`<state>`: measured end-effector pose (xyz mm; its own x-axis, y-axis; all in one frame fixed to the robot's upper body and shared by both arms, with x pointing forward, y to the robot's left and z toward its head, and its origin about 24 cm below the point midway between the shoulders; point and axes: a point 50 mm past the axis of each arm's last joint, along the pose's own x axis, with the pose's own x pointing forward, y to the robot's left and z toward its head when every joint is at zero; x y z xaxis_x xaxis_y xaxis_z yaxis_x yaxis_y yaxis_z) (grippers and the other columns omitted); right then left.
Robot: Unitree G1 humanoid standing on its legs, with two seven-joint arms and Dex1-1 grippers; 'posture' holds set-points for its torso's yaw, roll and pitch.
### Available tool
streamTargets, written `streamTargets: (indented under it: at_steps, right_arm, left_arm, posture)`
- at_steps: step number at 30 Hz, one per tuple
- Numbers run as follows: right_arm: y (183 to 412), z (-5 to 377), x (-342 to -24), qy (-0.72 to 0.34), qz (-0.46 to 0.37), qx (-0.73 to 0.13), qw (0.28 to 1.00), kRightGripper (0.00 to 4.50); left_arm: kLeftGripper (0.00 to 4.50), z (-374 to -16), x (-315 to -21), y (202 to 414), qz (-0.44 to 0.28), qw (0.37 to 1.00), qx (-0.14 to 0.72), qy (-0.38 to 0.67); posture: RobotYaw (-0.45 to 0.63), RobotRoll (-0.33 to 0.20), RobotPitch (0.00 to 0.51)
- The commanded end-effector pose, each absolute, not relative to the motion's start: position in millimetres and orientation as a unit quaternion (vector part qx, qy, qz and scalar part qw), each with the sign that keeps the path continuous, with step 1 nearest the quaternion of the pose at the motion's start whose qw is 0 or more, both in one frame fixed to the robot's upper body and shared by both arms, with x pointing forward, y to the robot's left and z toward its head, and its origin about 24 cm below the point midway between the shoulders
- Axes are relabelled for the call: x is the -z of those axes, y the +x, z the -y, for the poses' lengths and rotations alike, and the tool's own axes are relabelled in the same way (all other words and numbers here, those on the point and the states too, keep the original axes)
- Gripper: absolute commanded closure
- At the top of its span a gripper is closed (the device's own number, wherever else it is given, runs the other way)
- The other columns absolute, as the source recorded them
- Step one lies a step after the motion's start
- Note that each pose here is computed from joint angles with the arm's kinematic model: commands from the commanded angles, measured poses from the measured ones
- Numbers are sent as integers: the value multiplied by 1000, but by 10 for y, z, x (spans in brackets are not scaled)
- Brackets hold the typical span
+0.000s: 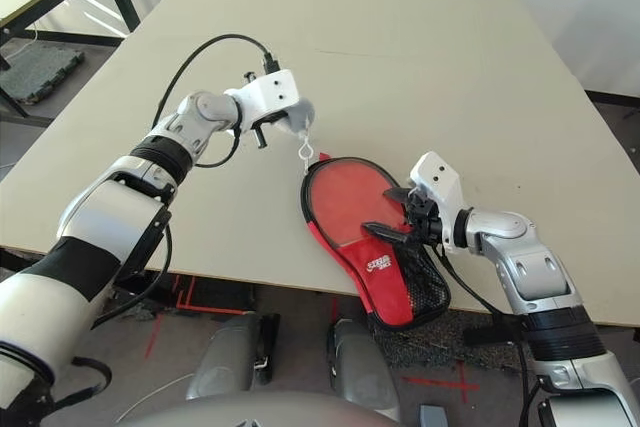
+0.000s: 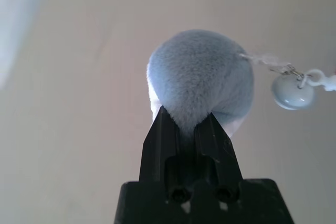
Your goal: Store the ping-pong paddle in its case and zip it.
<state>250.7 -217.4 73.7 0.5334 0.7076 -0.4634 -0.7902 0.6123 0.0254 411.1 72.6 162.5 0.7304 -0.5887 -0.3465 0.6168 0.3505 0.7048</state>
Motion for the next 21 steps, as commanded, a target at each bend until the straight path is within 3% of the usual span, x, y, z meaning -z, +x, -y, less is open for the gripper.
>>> streamTargets:
  at_steps: [1,6,17,21]
  right_arm:
    - [2303,2229,-361,-55,-321,-411,852,0]
    - [2294,2226,-366,-53,-320,-409,853,0]
    - [2360,2191,-382,-54,-315,-415,852,0]
    - [2384,2182,-383,-54,-313,-417,852,0]
  left_arm:
    - [4474,-555,-1880,4130,52,827,346,439]
    - [4474,-208,-1849,3936,82,772,484,402]
    - [4474,-19,-1655,3826,71,755,523,390]
    - [3025,18,-1587,3798,66,750,528,393]
  posture:
    - [-43,0,133]
    - [-38,0,131]
    - [-17,0,122]
    - [-15,0,116]
